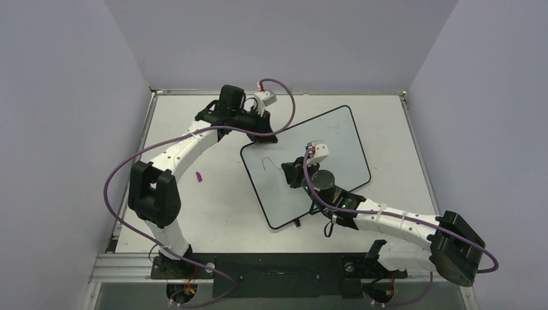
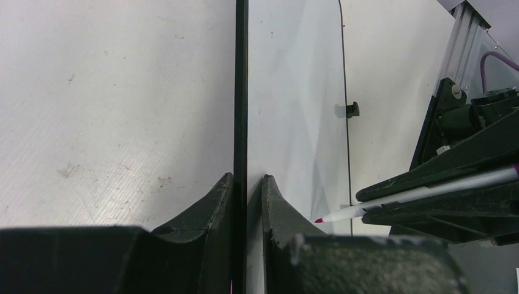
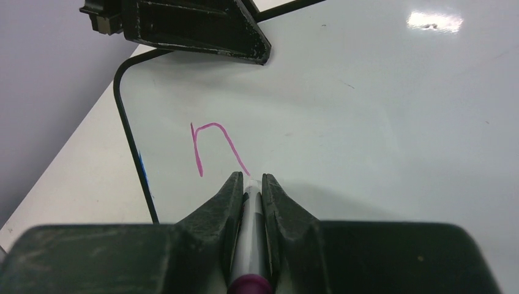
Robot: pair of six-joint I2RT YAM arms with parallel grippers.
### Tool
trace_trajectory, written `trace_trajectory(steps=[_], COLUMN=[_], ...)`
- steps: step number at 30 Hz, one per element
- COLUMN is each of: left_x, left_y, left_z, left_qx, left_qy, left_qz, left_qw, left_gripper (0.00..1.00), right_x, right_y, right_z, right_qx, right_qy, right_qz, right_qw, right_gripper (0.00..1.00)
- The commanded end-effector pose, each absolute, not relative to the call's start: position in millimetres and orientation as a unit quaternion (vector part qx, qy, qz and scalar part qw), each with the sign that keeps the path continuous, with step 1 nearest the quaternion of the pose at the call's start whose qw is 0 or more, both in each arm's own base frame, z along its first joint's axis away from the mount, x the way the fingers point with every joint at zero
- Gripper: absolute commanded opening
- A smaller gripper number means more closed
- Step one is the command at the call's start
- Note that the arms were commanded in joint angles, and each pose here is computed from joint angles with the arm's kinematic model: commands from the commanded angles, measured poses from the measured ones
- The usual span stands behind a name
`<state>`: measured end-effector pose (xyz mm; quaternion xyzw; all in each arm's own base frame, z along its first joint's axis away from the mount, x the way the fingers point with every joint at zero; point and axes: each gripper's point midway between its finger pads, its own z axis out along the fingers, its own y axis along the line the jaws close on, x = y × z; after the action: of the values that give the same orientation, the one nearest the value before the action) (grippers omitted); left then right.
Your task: Write a sentence on the whiteboard
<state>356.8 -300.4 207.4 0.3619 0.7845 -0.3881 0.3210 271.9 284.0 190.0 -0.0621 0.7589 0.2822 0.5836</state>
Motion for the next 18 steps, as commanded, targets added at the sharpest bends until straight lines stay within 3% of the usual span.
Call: trace_trajectory(steps=[1, 7, 18], left_x=[368.6, 371.9, 375.6], left_y=[-289.2, -283.2, -277.6], left_z=[181.1, 172.8, 162.1], left_qx=[0.411, 0.414, 0.413], left_qy=[0.781, 0.78, 0.783], left_qz=[-0.321, -0.316, -0.305], left_qw=[0.343, 0.346, 0.35], left_gripper=[0.0, 0.0, 0.0], right_x=[270.1, 274.4, 293.8], right_y=[272.2, 272.4, 300.6], right_z=[217.8, 256.8, 243.8], right_qx=[-0.043, -0.036, -0.058], right_qy=[0.736, 0.71, 0.723], right_qz=[0.294, 0.304, 0.289], right_qw=[0.609, 0.635, 0.625], right_gripper=[0.0, 0.0, 0.0])
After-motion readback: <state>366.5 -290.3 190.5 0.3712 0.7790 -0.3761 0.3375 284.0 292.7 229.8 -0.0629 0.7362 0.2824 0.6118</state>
